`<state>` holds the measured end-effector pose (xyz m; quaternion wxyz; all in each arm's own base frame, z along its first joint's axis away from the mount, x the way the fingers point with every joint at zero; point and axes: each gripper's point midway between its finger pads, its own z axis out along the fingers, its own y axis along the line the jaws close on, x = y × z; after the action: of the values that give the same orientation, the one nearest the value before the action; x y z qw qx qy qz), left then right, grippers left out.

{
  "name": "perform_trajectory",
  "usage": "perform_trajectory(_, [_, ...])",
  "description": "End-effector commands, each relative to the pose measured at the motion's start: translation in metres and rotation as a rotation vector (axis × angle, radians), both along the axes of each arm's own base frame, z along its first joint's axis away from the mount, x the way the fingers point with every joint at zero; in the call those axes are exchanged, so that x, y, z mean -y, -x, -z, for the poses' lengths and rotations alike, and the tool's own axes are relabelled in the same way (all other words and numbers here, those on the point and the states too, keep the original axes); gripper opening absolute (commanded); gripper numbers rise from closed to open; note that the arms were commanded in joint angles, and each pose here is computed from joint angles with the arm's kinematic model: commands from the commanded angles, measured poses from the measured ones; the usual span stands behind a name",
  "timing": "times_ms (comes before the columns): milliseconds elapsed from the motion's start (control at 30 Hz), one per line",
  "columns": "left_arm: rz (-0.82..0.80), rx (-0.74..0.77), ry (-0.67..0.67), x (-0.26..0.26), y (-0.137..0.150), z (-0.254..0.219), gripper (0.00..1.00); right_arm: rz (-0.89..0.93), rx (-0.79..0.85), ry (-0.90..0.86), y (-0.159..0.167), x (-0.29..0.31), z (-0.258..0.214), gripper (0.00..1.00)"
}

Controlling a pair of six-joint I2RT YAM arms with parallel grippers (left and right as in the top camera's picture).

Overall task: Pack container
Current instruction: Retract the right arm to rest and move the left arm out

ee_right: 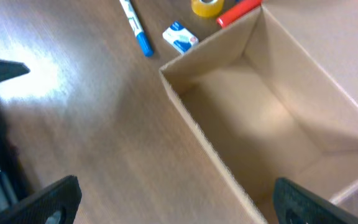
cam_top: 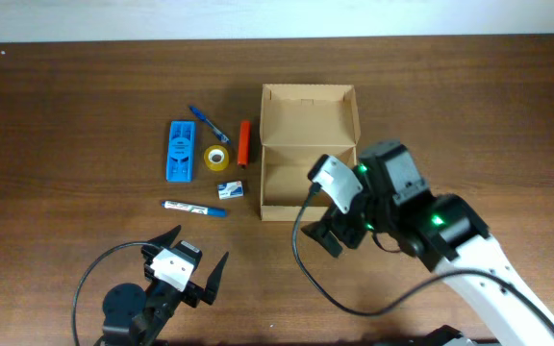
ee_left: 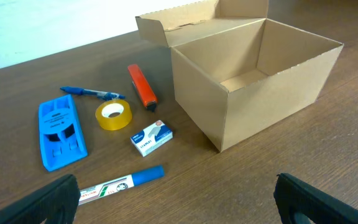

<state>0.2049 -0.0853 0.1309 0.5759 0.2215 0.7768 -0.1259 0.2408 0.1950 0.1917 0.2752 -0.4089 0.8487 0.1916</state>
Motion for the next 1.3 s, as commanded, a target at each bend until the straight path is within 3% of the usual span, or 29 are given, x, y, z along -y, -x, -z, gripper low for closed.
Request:
perform_trajectory(0, [-0.010,-0.005,0.006,-0.001,-0.001,0.002,1.00,0.065,0.007,0.008,0.010,0.013,-0.014,0.99])
perform_trajectory(133, [-0.010,-0.005,0.006,-0.001,-0.001,0.002,1.00,0.210,-0.042,0.022,0.037,0.041,-0.024,0.99])
perform_trajectory(533, [-0.010,-0.005,0.006,-0.001,-0.001,0.002,0.99,0.347,-0.117,-0.073,0.108,0.077,-0.043,0.99])
perform_trajectory(1267, [-0.010,-0.005,0.006,-0.001,-0.001,0.002,1.00,0.347,-0.117,-0.071,0.109,0.078,-0.043,0.99])
